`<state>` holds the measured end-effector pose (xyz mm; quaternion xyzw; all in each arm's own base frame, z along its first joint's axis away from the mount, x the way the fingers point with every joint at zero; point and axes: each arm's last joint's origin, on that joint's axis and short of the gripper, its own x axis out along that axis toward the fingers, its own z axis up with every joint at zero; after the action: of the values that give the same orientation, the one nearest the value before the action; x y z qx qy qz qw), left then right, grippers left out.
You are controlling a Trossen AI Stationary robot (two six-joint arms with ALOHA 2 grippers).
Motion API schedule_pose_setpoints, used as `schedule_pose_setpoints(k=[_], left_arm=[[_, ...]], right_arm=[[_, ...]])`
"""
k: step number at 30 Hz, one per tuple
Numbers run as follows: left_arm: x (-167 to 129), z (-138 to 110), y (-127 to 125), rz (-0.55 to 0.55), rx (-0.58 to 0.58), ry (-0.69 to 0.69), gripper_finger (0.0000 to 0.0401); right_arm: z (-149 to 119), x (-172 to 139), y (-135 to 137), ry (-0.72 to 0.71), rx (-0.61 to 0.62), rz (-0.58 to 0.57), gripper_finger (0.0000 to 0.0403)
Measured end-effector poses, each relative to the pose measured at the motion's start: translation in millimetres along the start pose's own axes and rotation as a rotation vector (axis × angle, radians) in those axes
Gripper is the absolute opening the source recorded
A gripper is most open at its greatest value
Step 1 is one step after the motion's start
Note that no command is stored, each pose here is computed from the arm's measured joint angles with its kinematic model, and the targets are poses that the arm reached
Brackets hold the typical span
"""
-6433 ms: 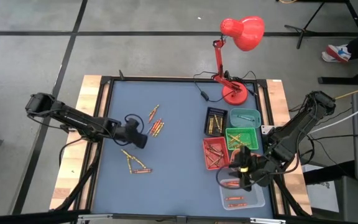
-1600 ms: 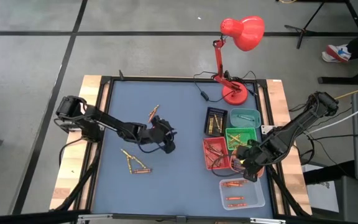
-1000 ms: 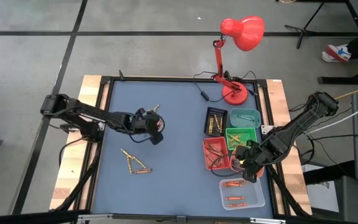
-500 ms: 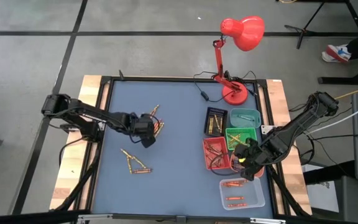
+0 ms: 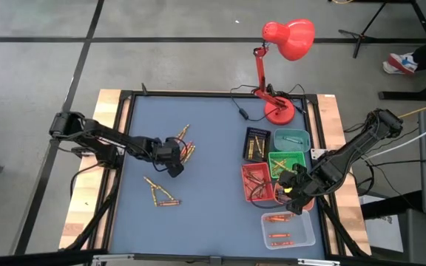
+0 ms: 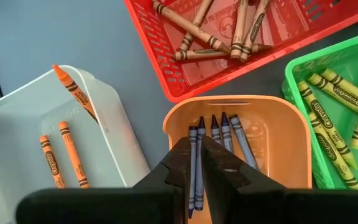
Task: Sort crayons
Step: Put the blue crayon into the orange bin
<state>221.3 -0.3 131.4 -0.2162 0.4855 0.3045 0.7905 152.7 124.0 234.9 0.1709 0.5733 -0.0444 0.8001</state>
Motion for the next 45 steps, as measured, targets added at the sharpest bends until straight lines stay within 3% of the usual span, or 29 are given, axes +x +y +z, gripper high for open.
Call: schedule_pose_setpoints(k=[12,24,30,36,39,45], left_arm=[[5.9,-10.9,6.2,0.004,0.018,0.012,0.0087],[5.8,-12.9,5.1,0.002,-0.003,0.016,0.0013],[6.0,-12.2,4.7,0.002,-0.059,0.003,0.0004],[6.6,-6.4,-1.2,-0.066,-0.086,-0.058,0.0005],[6.5,-1.9,-6.6,-0.136,-0.105,-0.086,0.0004],[3.0,5.6,-15.8,-0.227,-0.124,-0.169,0.0004]], right_arm=[[0.2,0.0,0.3,-0.002,0.001,0.002,0.0035],[3.1,-0.1,4.6,-0.033,0.008,0.046,0.0035],[10.2,-1.0,8.5,-0.181,0.021,0.038,0.0035],[18.1,-3.3,14.6,-0.323,-0.019,0.052,0.0037],[20.4,-4.4,17.8,-0.349,-0.012,0.084,0.0054],[23.2,-5.8,21.5,-0.38,0.0,0.123,0.0127]])
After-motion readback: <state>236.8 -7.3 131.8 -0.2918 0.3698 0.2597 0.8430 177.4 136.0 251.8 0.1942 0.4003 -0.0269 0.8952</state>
